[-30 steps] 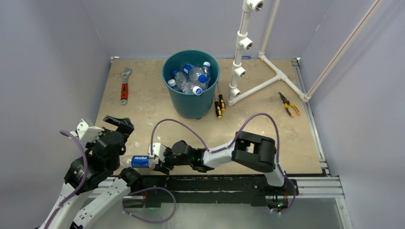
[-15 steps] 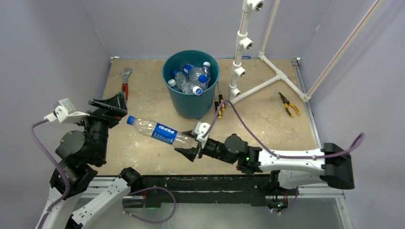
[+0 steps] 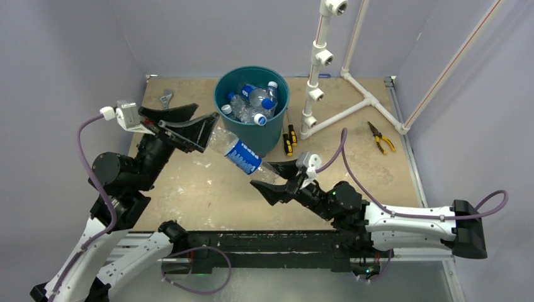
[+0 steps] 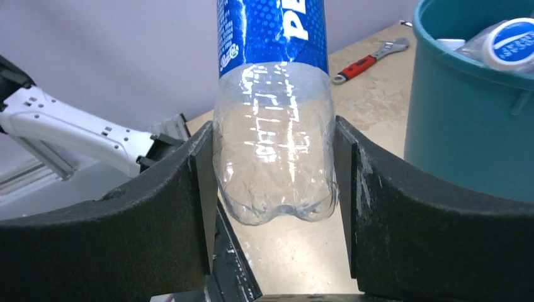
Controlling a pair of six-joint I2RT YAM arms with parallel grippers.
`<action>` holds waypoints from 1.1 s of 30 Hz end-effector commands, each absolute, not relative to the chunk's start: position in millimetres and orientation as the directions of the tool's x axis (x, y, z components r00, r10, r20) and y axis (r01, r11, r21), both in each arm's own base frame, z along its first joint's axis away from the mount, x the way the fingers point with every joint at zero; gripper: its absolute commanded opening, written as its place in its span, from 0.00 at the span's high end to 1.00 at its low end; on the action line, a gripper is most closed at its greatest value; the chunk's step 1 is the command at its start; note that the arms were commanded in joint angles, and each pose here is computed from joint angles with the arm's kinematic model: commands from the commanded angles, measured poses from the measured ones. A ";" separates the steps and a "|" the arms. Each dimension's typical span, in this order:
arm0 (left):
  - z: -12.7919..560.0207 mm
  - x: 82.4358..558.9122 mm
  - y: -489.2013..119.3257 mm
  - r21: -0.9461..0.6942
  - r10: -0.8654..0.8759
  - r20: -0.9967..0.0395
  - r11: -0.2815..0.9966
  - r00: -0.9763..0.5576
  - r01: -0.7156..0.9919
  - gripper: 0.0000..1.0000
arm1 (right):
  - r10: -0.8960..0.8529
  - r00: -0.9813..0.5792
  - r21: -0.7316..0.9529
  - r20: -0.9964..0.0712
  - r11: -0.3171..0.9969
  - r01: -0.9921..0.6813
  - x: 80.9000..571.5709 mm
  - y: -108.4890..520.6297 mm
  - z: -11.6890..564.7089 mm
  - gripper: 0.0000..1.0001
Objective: Put the plastic bottles in the bin
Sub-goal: Pick up the plastic bottle from the corner of the board, then place the plastic bottle in the trash bin.
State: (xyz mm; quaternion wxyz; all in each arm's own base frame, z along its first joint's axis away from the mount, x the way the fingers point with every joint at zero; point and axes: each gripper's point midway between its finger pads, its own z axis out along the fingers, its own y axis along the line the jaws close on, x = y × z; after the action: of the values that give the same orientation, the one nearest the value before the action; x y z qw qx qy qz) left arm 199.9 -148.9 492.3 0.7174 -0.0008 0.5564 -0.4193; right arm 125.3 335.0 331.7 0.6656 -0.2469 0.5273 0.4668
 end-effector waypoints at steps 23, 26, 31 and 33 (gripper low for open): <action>462.8 164.3 -247.2 -0.489 -0.511 -0.789 0.184 -0.342 0.853 0.34 | 0.559 0.157 0.173 -0.814 0.492 -0.853 132.2 302.8 399.2 0.71; 467.6 161.4 -246.0 -0.466 -0.515 -0.795 0.179 -0.321 0.866 0.49 | 0.532 0.140 0.140 -0.835 0.451 -0.881 124.6 314.8 396.8 0.70; 469.9 161.3 -245.2 -0.428 -0.490 -0.824 0.210 -0.284 0.879 0.70 | 0.453 0.073 0.108 -0.888 0.361 -0.926 109.3 337.0 394.9 0.50; 471.6 160.4 -244.5 -0.414 -0.485 -0.831 0.216 -0.271 0.884 0.76 | 0.426 0.052 0.105 -0.903 0.337 -0.935 105.1 340.7 393.4 0.43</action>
State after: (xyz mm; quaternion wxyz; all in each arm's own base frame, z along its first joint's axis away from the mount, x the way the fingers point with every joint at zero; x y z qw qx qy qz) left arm 169.5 -247.7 450.5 0.5480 0.1585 0.5589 -0.6018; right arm 134.0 319.3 384.7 0.7179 -0.2024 0.4759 0.4661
